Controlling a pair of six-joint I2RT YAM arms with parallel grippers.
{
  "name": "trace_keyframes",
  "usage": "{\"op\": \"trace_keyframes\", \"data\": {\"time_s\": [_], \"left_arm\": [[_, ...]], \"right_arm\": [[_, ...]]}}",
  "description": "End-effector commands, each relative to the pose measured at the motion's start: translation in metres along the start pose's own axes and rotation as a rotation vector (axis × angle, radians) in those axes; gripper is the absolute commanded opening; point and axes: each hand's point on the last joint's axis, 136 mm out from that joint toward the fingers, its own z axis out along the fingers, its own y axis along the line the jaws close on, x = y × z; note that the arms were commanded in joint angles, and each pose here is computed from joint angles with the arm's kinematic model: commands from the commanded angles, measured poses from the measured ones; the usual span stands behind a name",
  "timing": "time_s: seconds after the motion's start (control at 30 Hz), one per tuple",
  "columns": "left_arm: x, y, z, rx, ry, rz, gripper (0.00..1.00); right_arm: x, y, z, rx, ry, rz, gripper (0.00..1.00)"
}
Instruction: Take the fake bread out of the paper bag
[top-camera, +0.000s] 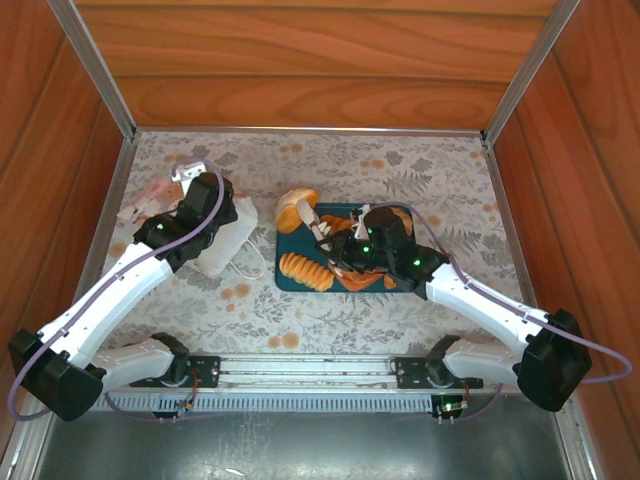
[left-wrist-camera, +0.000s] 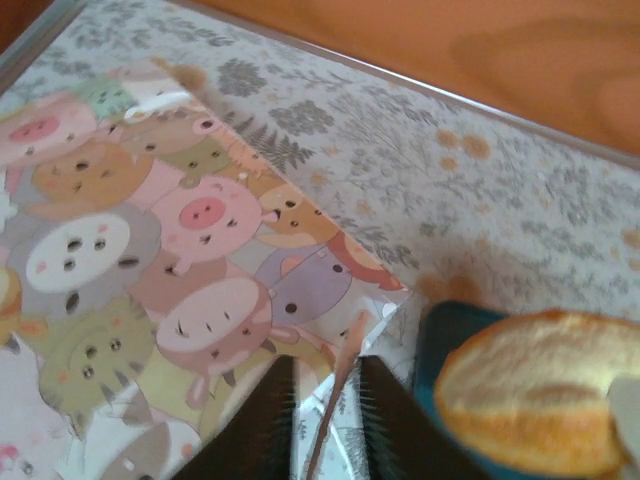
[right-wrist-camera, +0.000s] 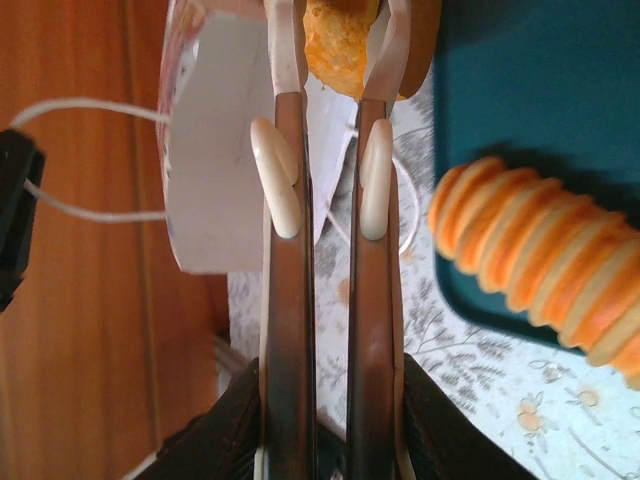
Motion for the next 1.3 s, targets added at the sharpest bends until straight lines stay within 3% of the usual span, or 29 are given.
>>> {"op": "trace_keyframes", "data": {"time_s": [0.0, 0.27, 0.47, 1.03, 1.27], "left_arm": [[0.008, -0.013, 0.000, 0.082, 0.042, 0.059, 0.32], [0.008, -0.013, -0.008, 0.123, 0.039, 0.077, 0.54], [0.006, -0.006, -0.015, 0.133, 0.018, 0.067, 0.55], [0.010, 0.004, -0.028, 0.163, -0.002, 0.012, 0.55], [0.012, 0.004, -0.028, 0.168, 0.004, -0.005, 0.55]], "right_arm": [[-0.029, 0.009, 0.001, -0.024, -0.143, 0.024, 0.20], [-0.025, 0.004, 0.012, -0.020, -0.121, 0.096, 0.23], [-0.017, 0.005, 0.014, -0.028, -0.126, 0.113, 0.24], [0.026, -0.034, 0.002, 0.129, -0.096, 0.181, 0.42], [0.045, -0.031, -0.004, 0.141, 0.003, 0.163, 0.43]]}}
